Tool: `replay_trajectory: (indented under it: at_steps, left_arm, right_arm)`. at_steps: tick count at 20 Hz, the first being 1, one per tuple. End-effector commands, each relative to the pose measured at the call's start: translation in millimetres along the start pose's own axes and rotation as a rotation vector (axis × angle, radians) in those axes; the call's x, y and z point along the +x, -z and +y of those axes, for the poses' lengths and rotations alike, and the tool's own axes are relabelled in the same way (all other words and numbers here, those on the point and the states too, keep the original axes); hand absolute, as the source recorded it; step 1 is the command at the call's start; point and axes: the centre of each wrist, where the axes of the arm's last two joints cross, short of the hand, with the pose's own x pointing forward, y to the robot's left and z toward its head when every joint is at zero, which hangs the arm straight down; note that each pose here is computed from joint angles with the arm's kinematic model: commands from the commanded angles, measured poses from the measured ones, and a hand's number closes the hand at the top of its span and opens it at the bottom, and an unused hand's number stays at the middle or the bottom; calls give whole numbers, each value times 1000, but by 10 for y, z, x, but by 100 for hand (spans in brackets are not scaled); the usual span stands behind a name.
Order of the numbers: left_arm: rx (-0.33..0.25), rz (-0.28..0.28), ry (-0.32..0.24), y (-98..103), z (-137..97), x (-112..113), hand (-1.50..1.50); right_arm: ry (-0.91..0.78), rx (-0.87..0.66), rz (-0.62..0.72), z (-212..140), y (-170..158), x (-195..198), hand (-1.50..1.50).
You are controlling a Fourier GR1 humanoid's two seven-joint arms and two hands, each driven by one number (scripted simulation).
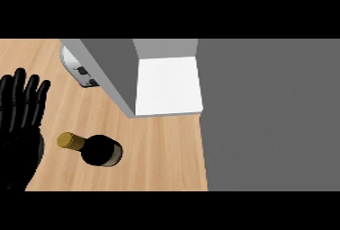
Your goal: Pick up the wine, place it into the cabinet and close the cabinet
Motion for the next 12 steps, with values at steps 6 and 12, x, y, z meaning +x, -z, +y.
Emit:
replay_trajectory:
  at_steps: [6, 12]
  left_arm:
    - [70, 14, 130, -285, -856, -144, -150]
    - [110, 169, -187, -387, -1294, -27, -150]
  right_arm:
    - [88, 149, 15, -54, -251, 170, -150]
    - [186, 338, 138, 90, -327, 264, -150]
